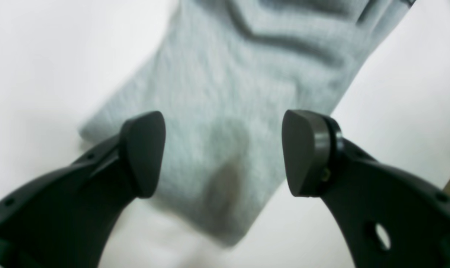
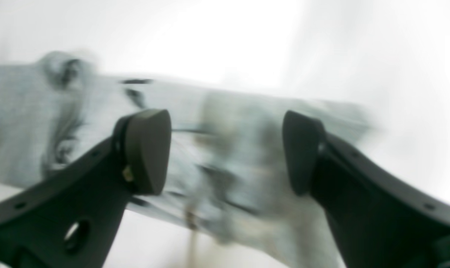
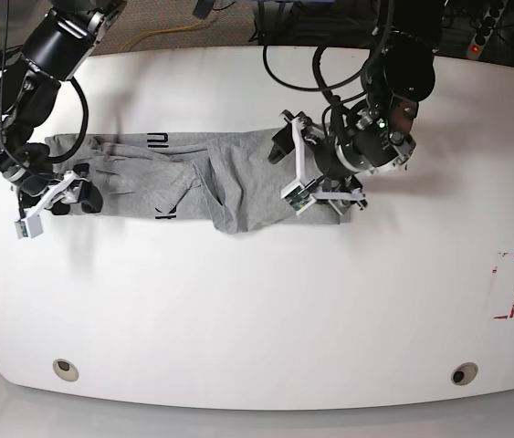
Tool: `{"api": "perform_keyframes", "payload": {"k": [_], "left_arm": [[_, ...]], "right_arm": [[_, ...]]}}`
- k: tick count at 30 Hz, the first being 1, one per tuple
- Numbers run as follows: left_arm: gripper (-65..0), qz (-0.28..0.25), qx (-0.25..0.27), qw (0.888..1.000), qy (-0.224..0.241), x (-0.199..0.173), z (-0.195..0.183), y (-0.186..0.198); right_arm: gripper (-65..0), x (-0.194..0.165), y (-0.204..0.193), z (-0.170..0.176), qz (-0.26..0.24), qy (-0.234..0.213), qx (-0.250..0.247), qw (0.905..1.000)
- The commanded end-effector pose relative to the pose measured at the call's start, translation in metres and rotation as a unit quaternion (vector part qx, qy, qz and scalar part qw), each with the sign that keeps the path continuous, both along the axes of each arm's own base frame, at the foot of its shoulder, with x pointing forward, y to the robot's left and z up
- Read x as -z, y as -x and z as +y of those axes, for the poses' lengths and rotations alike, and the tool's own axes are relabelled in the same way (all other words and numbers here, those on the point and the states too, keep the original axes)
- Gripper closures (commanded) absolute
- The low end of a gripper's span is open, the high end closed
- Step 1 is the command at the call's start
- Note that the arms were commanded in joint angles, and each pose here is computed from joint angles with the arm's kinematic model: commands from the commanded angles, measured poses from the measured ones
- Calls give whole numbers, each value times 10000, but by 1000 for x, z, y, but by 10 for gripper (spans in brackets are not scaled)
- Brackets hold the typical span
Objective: Fold the T-shirt properly
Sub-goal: 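Move the left gripper along the strip toward the right gripper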
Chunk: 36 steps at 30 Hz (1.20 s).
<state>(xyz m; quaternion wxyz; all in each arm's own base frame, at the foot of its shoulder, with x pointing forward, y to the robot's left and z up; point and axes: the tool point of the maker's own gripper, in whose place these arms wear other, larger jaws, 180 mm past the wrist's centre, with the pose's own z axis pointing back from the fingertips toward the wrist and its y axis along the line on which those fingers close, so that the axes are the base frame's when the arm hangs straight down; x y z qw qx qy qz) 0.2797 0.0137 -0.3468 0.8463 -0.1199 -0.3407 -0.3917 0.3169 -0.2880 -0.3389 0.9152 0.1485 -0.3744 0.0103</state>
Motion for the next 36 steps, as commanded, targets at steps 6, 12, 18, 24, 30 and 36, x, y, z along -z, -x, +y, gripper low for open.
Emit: {"api": "perform_keyframes", "payload": {"k": [6, 12, 18, 24, 30, 36], "left_arm": [[-419, 266, -640, 9973, 255, 31, 32, -7], [-206, 564, -879, 9943, 226, 50, 45, -6], [-60, 629, -890, 9938, 205, 54, 47, -5], [-61, 628, -891, 9938, 206, 54, 46, -5], [-61, 636, -877, 9939, 189, 55, 47, -4], [-61, 799, -895, 9927, 144, 66, 49, 0]], "right_arm": [[-465, -1, -8, -73, 14, -593, 930, 9939], [-560, 18, 1, -92, 224, -884, 1228, 9882], [-561, 47, 18, -78, 500, -1120, 1273, 9843], [-560, 75, 33, -44, 755, -1411, 1181, 9800], [-419, 77, 26, -3, 741, -1307, 689, 9862], [-97, 60, 16, 2, 441, -1123, 579, 9910]]}}
